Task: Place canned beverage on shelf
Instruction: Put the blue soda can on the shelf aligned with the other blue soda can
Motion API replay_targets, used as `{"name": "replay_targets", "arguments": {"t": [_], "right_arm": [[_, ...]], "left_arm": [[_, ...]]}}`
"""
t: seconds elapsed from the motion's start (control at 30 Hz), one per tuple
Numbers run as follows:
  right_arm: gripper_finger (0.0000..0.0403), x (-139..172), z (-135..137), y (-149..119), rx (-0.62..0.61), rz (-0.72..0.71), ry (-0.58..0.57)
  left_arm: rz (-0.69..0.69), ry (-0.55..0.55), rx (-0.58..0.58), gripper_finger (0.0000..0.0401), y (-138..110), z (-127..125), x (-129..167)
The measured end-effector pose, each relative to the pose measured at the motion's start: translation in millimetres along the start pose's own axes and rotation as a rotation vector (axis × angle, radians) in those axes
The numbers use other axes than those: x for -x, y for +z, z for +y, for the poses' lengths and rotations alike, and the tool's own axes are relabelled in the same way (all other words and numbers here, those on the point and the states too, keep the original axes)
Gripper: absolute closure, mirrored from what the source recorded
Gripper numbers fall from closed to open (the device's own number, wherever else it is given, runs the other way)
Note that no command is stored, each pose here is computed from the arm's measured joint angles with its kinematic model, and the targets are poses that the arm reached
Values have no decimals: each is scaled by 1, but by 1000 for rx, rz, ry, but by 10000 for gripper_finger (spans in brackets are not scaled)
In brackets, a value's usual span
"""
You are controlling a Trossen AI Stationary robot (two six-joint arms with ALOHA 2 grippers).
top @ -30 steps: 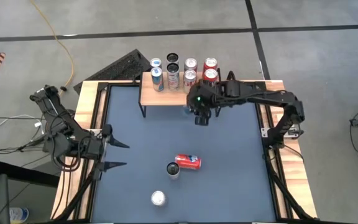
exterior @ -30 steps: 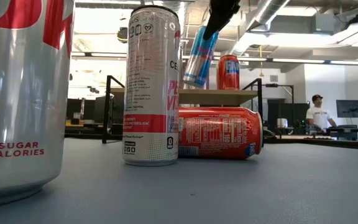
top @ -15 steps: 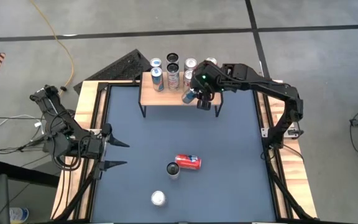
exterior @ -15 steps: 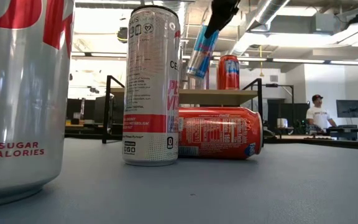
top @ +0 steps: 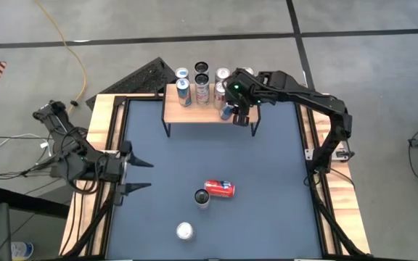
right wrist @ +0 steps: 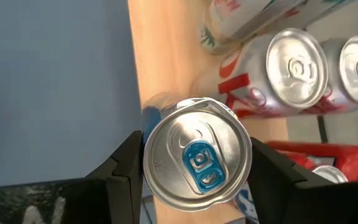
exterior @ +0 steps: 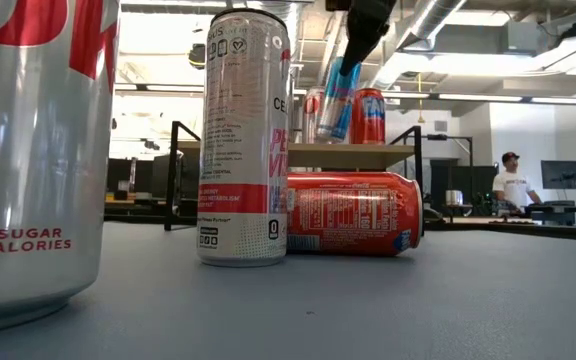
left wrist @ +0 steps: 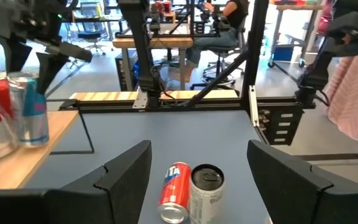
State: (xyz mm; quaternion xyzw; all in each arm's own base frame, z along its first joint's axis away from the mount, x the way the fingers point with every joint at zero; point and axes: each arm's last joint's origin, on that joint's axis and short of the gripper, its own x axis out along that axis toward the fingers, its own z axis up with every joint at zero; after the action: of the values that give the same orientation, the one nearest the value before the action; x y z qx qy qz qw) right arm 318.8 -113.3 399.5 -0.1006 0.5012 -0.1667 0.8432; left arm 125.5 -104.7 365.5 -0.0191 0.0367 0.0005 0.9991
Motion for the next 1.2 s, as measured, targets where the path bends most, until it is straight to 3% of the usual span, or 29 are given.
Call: {"name": "replay_targets", "arguments": {"t": [0.2, 0.5, 1.2], "right_arm": [[197, -15, -3, 2, 20, 22, 13], [150, -16, 2, 7, 40, 21, 19], [145, -3, -2, 13, -2, -35, 29]], "left_arm": [[8, -4, 11, 144, 0, 3, -3], [18, 4, 16, 144, -1, 4, -4], [18, 4, 37, 144, -2, 4, -4]]}}
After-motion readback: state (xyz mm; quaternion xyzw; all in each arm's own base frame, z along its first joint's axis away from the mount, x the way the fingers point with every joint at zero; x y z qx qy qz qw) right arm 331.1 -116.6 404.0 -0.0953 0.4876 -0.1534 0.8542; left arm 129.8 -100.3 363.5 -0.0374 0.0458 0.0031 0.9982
